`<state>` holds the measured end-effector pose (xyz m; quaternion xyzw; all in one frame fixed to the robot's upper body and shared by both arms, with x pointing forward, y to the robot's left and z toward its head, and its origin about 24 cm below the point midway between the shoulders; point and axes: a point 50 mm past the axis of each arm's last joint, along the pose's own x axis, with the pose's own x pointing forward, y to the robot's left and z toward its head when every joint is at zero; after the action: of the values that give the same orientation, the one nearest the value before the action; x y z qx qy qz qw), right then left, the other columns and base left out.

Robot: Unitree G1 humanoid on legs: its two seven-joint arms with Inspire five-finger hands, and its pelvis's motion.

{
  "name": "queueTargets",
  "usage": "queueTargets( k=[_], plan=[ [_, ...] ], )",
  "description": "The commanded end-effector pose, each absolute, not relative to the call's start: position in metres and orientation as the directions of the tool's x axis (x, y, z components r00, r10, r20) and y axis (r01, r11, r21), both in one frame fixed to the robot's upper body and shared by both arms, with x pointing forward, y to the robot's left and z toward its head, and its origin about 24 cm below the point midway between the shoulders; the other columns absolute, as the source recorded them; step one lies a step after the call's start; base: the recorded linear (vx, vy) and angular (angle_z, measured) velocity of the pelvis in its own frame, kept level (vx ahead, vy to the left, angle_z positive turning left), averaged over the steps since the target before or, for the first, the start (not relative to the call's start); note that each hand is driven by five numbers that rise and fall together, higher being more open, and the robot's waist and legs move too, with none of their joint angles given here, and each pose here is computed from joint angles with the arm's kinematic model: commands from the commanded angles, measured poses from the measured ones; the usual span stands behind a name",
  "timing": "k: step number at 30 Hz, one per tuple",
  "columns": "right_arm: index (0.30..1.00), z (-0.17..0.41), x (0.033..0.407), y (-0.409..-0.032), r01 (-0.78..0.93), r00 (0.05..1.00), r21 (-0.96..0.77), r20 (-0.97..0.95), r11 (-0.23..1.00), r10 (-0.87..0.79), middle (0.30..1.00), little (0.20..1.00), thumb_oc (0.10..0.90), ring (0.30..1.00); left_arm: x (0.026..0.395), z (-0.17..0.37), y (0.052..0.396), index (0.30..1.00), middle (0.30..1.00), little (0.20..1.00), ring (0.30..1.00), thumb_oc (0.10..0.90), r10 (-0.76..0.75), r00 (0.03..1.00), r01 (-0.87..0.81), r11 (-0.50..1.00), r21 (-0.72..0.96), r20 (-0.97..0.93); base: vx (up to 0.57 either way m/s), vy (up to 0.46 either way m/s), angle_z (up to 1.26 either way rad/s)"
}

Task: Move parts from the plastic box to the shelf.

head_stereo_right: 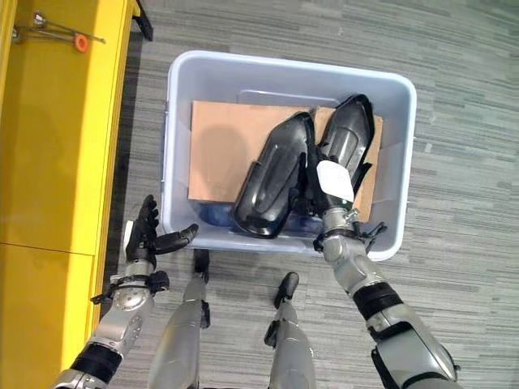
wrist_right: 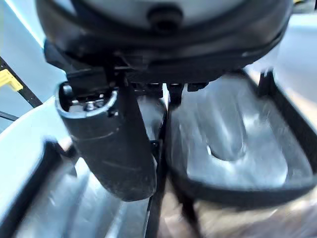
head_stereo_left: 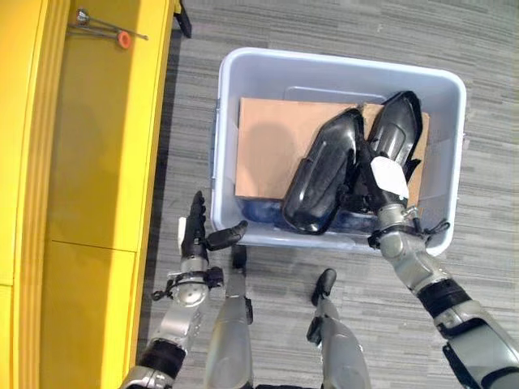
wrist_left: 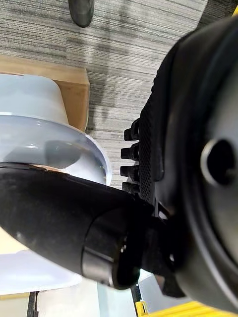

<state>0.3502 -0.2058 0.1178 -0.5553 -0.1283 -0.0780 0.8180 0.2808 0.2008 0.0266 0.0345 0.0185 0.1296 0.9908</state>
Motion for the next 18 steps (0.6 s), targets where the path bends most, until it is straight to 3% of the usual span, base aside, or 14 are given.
queueTargets(
  k=[1, 3, 10, 12, 18],
  plan=[
    [1.000, 0.168, 0.350, -0.223, 0.451, 0.877, -0.836, 0.480, 0.313, 0.020, 1.000, 1.000, 0.900, 1.000, 0.273, 0.037, 0.212, 1.000, 1.000, 1.000, 1.000, 0.900, 0.271, 0.962, -0.273, 0.961, 0.045, 0.046, -0.02, -0.017, -0.04],
    [1.000, 0.171, 0.348, -0.223, 0.463, 0.868, -0.823, 0.496, 0.329, 0.021, 1.000, 1.000, 0.900, 1.000, 0.272, 0.037, 0.213, 1.000, 1.000, 1.000, 1.000, 0.900, 0.273, 0.961, -0.275, 0.960, 0.045, 0.043, -0.01, -0.008, -0.06],
    [1.000, 0.203, 0.330, -0.191, 0.468, 0.767, -0.611, 0.640, 0.639, 0.050, 1.000, 1.000, 0.900, 1.000, 0.271, 0.032, 0.216, 1.000, 1.000, 1.000, 1.000, 0.900, 0.290, 0.957, -0.291, 0.955, 0.055, 0.015, -0.01, -0.001, -0.05],
    [1.000, 0.213, 0.321, -0.169, 0.391, 0.721, -0.503, 0.688, 0.771, 0.083, 1.000, 1.000, 0.900, 1.000, 0.270, 0.030, 0.216, 1.000, 1.000, 1.000, 1.000, 0.900, 0.295, 0.956, -0.294, 0.954, 0.051, 0.004, -0.02, 0.002, -0.08],
    [1.000, 0.222, 0.303, -0.139, 0.212, 0.665, -0.428, 0.722, 0.879, 0.191, 1.000, 1.000, 0.900, 1.000, 0.266, 0.028, 0.219, 1.000, 1.000, 1.000, 1.000, 0.900, 0.300, 0.954, -0.299, 0.953, 0.052, -0.012, 0.00, 0.002, -0.07]
  ],
)
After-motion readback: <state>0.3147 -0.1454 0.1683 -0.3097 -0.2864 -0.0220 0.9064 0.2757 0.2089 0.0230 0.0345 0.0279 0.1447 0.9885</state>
